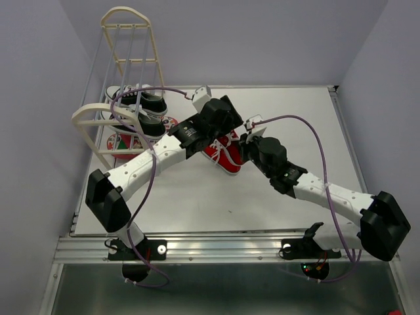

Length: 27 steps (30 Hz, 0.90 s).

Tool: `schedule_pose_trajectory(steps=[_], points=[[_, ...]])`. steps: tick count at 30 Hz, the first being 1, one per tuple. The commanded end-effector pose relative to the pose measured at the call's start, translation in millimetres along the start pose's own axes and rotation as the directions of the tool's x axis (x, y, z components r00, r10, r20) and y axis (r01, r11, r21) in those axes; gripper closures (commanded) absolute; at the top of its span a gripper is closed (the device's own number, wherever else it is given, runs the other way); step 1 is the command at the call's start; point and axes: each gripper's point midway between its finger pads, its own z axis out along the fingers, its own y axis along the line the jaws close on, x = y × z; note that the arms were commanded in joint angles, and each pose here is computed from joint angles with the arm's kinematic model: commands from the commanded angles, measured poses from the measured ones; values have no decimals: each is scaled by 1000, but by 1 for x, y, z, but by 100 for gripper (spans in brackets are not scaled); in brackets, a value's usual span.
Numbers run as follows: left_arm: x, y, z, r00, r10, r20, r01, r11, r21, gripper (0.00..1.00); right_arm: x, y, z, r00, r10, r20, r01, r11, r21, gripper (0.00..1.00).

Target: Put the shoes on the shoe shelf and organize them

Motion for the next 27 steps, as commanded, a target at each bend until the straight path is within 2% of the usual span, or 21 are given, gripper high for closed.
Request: schedule_pose_trajectory(steps=[1, 5, 9, 13, 16, 18, 22, 23, 24, 25, 26, 27], points=[[-18, -22, 5, 995, -79, 68, 77, 996, 34, 1, -77, 18, -11, 955, 64, 288, -44, 996, -75, 99], [-5, -10, 19, 996, -70, 46, 72, 997, -35, 3, -79, 11, -12, 950, 74, 304, -68, 997, -31, 99], [4, -3, 24, 997, -76, 23, 78, 996, -51, 7, -85, -6, -19, 927, 98, 363, -122, 992, 44, 99], [13, 3, 31, 997, -75, 8, 76, 994, -74, 10, -96, -9, -23, 909, 98, 404, -133, 989, 59, 99], [17, 3, 35, 998, -63, -3, 63, 995, -79, 21, -102, -5, -26, 897, 99, 431, -132, 990, 47, 99], [19, 2, 40, 999, -53, -8, 52, 995, -83, 31, -104, 0, -27, 892, 95, 443, -122, 992, 34, 99], [24, 6, 46, 999, -27, -20, 25, 994, -107, 40, -108, 1, -23, 896, 40, 443, -75, 995, 61, 98], [26, 6, 49, 999, -22, -24, 19, 994, -111, 46, -109, 2, -22, 896, 37, 443, -72, 995, 63, 98], [26, 6, 49, 1000, -14, -24, 11, 994, -111, 64, -110, 3, -21, 897, 33, 440, -66, 996, 61, 98], [25, 5, 49, 1000, -8, -24, 6, 994, -110, 73, -111, 6, -21, 897, 33, 441, -59, 997, 44, 98], [25, 4, 51, 1000, 10, -26, -13, 994, -106, 100, -109, 8, -20, 898, 38, 438, -58, 998, 34, 97], [24, 2, 50, 999, 19, -26, -21, 995, -102, 100, -106, 9, -19, 902, 33, 430, -50, 998, 29, 96]])
